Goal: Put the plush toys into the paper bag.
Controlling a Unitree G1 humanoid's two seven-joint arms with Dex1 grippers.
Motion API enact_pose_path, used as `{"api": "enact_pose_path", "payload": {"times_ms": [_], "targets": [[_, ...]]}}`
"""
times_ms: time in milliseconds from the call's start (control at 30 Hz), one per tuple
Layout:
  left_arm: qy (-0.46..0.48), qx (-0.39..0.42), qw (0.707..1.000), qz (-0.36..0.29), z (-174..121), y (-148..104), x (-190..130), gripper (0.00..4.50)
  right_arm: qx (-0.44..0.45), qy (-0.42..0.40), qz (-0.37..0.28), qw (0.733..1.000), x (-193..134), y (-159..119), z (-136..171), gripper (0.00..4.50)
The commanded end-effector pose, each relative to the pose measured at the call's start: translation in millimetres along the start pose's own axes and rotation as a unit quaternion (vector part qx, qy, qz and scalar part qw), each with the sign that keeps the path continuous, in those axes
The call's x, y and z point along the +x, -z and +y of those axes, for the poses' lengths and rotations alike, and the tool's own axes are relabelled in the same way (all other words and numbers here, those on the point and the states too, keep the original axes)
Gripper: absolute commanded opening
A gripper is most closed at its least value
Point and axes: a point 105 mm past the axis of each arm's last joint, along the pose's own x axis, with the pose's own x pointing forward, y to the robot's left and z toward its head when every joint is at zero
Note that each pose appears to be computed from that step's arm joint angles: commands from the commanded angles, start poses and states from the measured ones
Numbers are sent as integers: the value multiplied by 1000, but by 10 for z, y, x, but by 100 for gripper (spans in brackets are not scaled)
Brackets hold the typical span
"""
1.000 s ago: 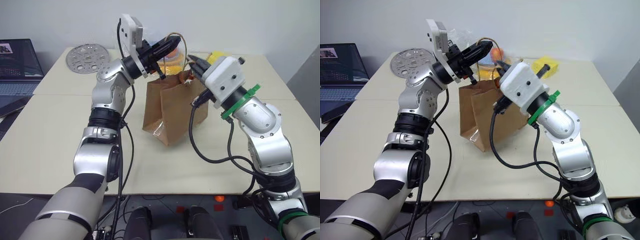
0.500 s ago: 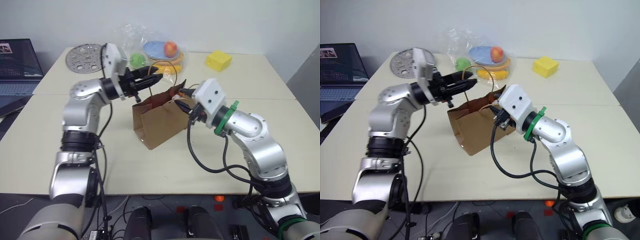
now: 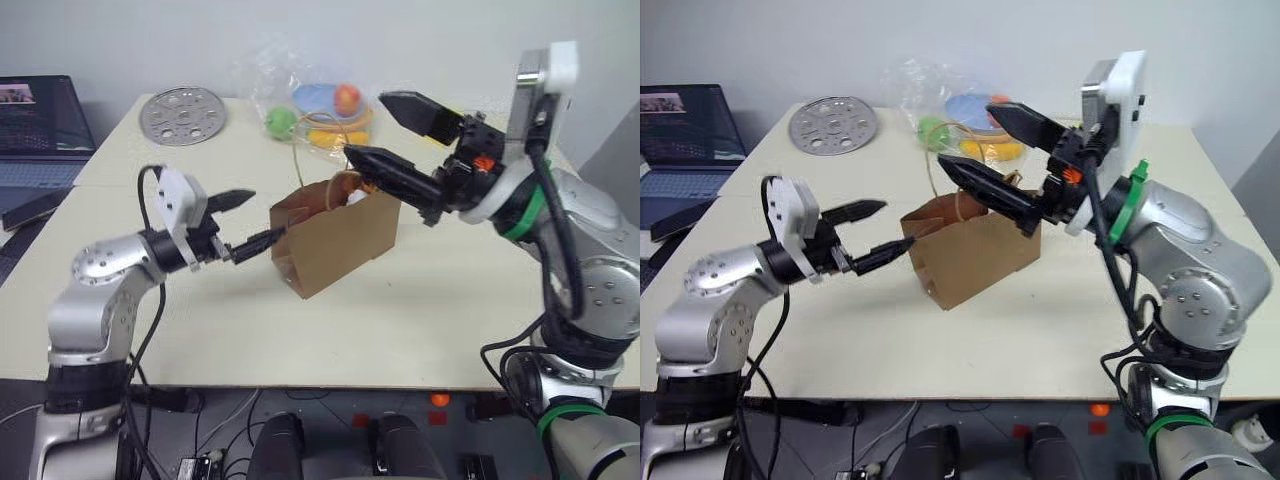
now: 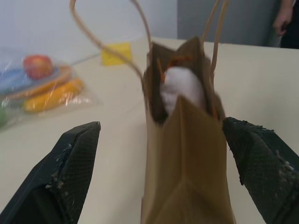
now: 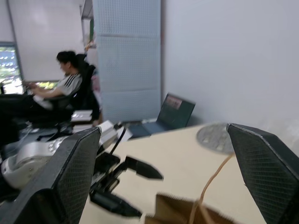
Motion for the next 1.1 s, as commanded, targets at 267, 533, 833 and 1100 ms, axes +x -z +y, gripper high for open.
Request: {"api": "enact_pose_path", "payload": {"times_ms": [267,533,833,1100], "targets": [[16,-15,999,-45,-265,149,351,448,29,-38,125,991,-308,302,236,450],[13,-5,999,-44,-238,258,499,431,3,-19,151,988,-349,435,285,450],[17,-22,999,-46,-278,331,572,172,-6,-3,141,990,-325,427,257,450],[40,-55,996,-58,-290,317,639,5,-11,38,136,990,-368,389,122,450]]}}
